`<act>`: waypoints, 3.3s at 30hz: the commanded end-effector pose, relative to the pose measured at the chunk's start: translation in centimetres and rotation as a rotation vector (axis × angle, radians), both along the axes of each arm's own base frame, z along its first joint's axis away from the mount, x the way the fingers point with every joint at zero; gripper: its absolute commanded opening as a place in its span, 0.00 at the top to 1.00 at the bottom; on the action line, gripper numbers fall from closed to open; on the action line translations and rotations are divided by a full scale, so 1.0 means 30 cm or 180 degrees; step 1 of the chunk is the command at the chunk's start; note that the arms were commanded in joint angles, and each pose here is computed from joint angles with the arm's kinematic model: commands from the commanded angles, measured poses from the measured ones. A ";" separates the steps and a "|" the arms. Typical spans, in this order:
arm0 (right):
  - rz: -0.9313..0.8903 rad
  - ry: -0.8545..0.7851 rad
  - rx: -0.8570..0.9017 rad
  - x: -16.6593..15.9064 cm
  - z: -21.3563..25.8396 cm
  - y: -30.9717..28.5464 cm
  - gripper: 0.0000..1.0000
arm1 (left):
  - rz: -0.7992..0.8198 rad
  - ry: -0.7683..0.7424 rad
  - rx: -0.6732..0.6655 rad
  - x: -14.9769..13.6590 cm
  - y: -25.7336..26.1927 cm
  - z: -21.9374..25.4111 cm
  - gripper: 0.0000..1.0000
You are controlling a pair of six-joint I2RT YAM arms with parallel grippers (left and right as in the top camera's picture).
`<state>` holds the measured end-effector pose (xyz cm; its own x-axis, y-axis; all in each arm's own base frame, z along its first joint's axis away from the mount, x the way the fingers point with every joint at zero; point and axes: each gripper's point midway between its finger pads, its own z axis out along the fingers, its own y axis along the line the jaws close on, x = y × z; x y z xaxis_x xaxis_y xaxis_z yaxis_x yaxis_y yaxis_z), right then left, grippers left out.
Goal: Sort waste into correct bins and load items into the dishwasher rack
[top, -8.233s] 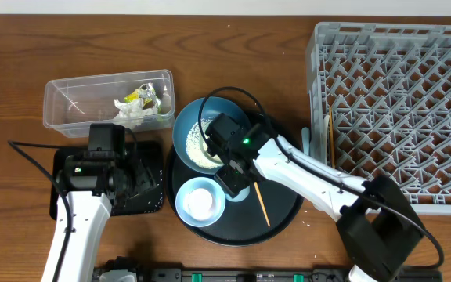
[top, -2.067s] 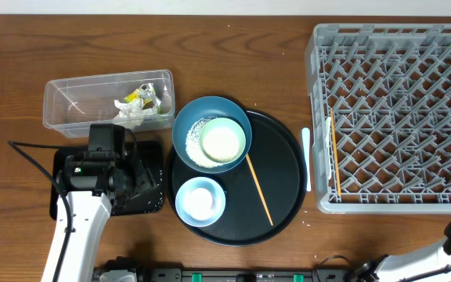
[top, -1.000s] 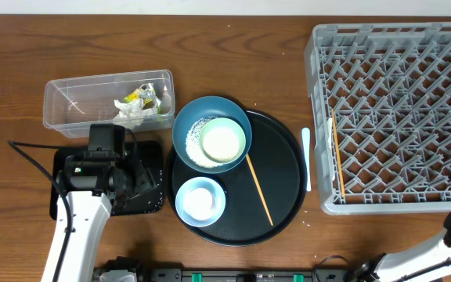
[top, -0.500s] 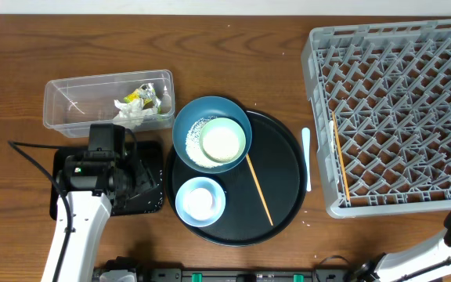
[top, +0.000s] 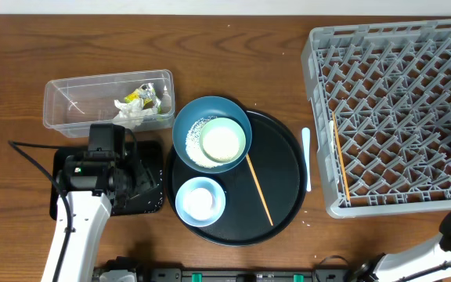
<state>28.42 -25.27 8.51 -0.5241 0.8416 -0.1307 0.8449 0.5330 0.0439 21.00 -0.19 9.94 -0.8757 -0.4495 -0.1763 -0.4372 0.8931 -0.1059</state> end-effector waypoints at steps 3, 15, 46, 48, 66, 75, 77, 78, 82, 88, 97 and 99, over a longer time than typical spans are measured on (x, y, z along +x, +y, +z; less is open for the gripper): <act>0.0257 0.0103 -0.0058 0.011 0.024 0.059 0.69 | 0.0009 -0.0050 0.0037 0.012 0.007 0.019 0.28; 0.0661 0.0367 0.0138 0.015 -0.022 0.219 0.68 | -0.0002 -0.0050 0.0040 0.012 0.007 0.019 0.28; 0.0626 0.0106 -0.0740 0.084 0.174 -0.030 0.37 | 0.0000 -0.0052 0.0039 0.013 0.007 0.019 0.28; 0.0501 0.0119 -0.0765 0.069 0.169 -0.056 0.36 | 0.0000 -0.0051 0.0039 0.012 0.007 0.019 0.28; -0.0163 -0.0112 -0.0903 0.019 0.089 -0.192 0.22 | 0.0000 -0.0051 0.0038 0.012 0.006 0.019 0.28; -0.0174 -0.0237 -0.0947 0.051 0.092 -0.205 0.20 | 0.0001 -0.0051 0.0038 0.012 0.006 0.019 0.28; -0.0176 -0.0240 -0.0947 0.054 0.088 -0.208 0.20 | 0.0001 -0.0051 0.0038 0.012 0.006 0.019 0.29; -0.0176 -0.0239 -0.0946 0.055 0.085 -0.209 0.20 | 0.0001 -0.0051 0.0038 0.012 0.006 0.019 0.28; -0.0170 -0.0220 -0.0922 0.059 0.067 -0.208 0.20 | 0.0001 -0.0051 0.0038 0.012 0.006 0.019 0.28; -0.0173 -0.0189 -0.0880 0.064 0.041 -0.205 0.21 | 0.0001 -0.0051 0.0038 0.012 0.006 0.019 0.28; -0.0156 -0.0198 -0.0820 0.079 0.006 -0.206 0.24 | 0.0001 -0.0051 0.0038 0.012 0.006 0.019 0.28; -0.0156 -0.0218 -0.0837 0.084 0.008 -0.210 0.29 | 0.0001 -0.0051 0.0038 0.012 0.006 0.019 0.28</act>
<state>30.93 -31.57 9.40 -0.4755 0.7877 -0.3916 0.8640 0.5019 -0.0394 21.01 -0.19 9.94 -0.8756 -0.4495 -0.1768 -0.4372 0.8931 -0.1057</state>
